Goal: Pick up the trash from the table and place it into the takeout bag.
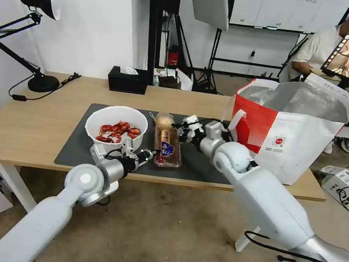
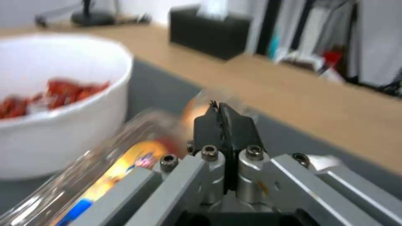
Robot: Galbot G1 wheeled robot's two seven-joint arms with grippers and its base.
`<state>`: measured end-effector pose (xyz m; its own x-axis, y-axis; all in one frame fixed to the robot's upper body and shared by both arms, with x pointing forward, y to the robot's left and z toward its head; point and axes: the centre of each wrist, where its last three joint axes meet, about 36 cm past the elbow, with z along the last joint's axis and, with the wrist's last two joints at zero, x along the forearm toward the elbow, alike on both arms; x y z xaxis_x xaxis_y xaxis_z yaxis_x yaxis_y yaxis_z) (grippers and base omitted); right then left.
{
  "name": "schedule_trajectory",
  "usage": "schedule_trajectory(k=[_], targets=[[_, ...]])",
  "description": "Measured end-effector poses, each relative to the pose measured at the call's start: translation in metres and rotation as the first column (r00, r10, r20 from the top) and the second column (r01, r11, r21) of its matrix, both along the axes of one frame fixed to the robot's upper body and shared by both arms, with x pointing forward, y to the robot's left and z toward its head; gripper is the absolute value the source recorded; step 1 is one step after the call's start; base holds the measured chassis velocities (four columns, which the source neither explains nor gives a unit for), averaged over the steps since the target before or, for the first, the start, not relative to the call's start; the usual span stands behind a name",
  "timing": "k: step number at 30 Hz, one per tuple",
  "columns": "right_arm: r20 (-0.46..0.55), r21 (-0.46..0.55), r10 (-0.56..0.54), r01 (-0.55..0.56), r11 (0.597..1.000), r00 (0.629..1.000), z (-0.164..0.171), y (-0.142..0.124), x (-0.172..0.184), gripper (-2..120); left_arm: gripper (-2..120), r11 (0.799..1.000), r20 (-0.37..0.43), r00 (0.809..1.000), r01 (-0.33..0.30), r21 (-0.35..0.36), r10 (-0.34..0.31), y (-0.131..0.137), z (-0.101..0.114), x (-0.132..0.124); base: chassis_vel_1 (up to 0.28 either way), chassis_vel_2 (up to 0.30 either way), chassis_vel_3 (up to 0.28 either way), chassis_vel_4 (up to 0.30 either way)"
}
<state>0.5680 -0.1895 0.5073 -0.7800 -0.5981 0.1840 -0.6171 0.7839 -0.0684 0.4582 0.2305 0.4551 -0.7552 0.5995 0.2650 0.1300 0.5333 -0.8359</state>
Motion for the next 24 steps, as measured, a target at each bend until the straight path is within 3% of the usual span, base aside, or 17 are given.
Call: schedule_trajectory(k=[10, 13, 17, 20, 21, 24], targets=[[0.099, 0.111, -0.133, 0.122, 0.986, 0.986, 0.008, -0.047, -0.063, 0, 0, 1.000, 0.098, 0.995, 0.006, 0.000, -0.006, 0.005, 0.028, -0.004, 0.000, 0.000, 0.000, 0.000], [0.150, 0.203, -0.189, 0.157, 0.966, 0.970, 0.002, -0.063, -0.113, 0, 0, 1.000, 0.170, 0.985, -0.004, 0.005, 0.004, 0.010, 0.050, 0.001, 0.000, 0.000, 0.000, 0.000], [0.174, 0.242, -0.208, 0.163, 0.956, 0.962, -0.004, -0.067, -0.145, 0, 0, 1.000, 0.214, 0.977, -0.014, 0.010, 0.012, 0.012, 0.064, 0.006, 0.000, 0.000, 0.000, 0.000], [0.162, 0.269, -0.226, 0.178, 0.947, 0.960, -0.027, -0.067, -0.207, 0, 0, 0.999, 0.302, 0.953, -0.030, 0.026, 0.020, 0.018, 0.090, 0.019, 0.000, 0.000, 0.000, 0.000], [0.162, 0.269, -0.226, 0.178, 0.947, 0.960, -0.027, -0.067, -0.207, 0, 0, 0.999, 0.302, 0.953, -0.030, 0.026, 0.020, 0.018, 0.090, 0.019, 0.000, 0.000, 0.000, 0.000], [0.158, 0.272, -0.269, 0.220, 0.937, 0.950, -0.049, -0.070, -0.245, 0, 0, 0.999, 0.378, 0.926, -0.030, 0.037, 0.014, 0.018, 0.113, 0.034, 0.000, 0.000, 0.000, 0.000]])
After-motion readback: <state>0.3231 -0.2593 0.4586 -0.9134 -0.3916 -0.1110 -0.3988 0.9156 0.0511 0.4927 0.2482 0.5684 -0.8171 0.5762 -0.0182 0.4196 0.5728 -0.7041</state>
